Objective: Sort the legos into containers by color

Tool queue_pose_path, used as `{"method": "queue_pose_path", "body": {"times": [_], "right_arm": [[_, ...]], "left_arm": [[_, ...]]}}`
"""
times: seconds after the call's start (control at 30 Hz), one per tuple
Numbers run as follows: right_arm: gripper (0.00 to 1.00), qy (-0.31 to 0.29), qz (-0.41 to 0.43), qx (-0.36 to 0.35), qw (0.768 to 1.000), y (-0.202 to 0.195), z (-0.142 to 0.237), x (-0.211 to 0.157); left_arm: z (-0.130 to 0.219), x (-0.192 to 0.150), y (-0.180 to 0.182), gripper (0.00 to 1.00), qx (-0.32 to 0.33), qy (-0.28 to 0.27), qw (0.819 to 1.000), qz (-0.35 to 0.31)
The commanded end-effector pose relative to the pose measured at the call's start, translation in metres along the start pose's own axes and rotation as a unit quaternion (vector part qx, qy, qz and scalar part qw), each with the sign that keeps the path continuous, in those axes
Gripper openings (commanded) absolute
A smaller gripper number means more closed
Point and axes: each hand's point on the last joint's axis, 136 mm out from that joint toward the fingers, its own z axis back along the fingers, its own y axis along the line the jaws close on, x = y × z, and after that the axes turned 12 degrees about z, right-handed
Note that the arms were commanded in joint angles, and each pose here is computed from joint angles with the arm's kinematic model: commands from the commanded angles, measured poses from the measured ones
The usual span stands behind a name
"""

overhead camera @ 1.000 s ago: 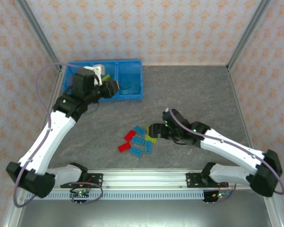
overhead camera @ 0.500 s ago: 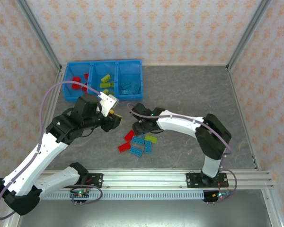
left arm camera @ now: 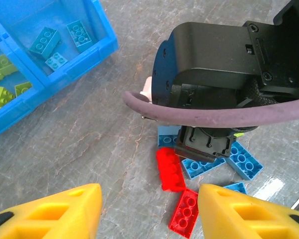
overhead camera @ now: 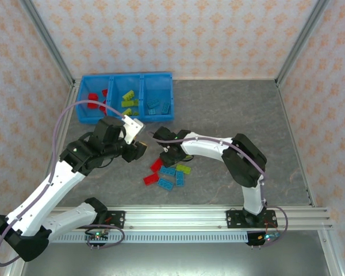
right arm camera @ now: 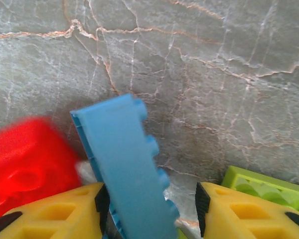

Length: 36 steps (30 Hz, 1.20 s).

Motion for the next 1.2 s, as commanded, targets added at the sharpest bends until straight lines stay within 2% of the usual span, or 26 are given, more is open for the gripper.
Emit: {"method": "queue_pose_path", "body": {"times": [0.0,0.13,0.2,0.23,0.37,0.5,0.63,0.73,0.83,1.0,1.07,1.17], "right_arm": [[0.49,0.024,0.009,0.005,1.000,0.003,-0.008,-0.004],[0.39,0.021,0.004,0.006,1.000,0.004,-0.011,-0.002],[0.31,0.012,-0.001,0.007,1.000,0.004,-0.006,0.001],[0.27,0.002,-0.002,0.009,1.000,0.004,-0.002,0.003],[0.20,-0.057,-0.021,-0.002,0.998,-0.002,0.032,0.016],[0.16,-0.170,-0.046,-0.021,0.984,-0.015,0.095,0.040],[0.17,-0.313,-0.073,-0.067,0.945,-0.042,0.156,0.076],[0.17,-0.371,-0.108,-0.111,0.916,-0.078,0.174,0.109],[0.17,-0.373,-0.119,-0.126,0.912,-0.104,0.163,0.149],[0.19,-0.316,-0.085,-0.152,0.932,-0.119,0.113,0.205],[0.27,-0.306,-0.079,-0.167,0.934,-0.124,0.106,0.222],[0.48,-0.291,-0.072,-0.185,0.936,-0.129,0.103,0.234]], "left_arm": [[-0.004,-0.005,0.011,0.55,0.025,0.012,1.000,0.000],[-0.007,-0.006,0.013,0.55,0.029,0.018,0.999,0.002],[-0.007,-0.006,0.013,0.55,0.028,0.018,0.999,0.002],[-0.006,-0.006,0.011,0.56,0.024,0.016,1.000,0.001],[0.000,-0.003,0.005,0.63,0.006,-0.001,1.000,-0.001],[0.012,0.002,-0.006,0.81,-0.029,-0.033,0.999,-0.008],[0.023,0.006,-0.016,0.95,-0.060,-0.065,0.996,-0.016],[0.023,0.006,-0.008,1.00,-0.039,-0.072,0.996,-0.018],[0.019,0.003,0.004,1.00,-0.003,-0.066,0.998,-0.018],[0.017,0.003,0.015,1.00,0.027,-0.065,0.997,-0.016],[0.016,0.003,0.018,1.00,0.035,-0.065,0.997,-0.015],[0.015,0.003,0.022,1.00,0.047,-0.065,0.997,-0.014]]}}
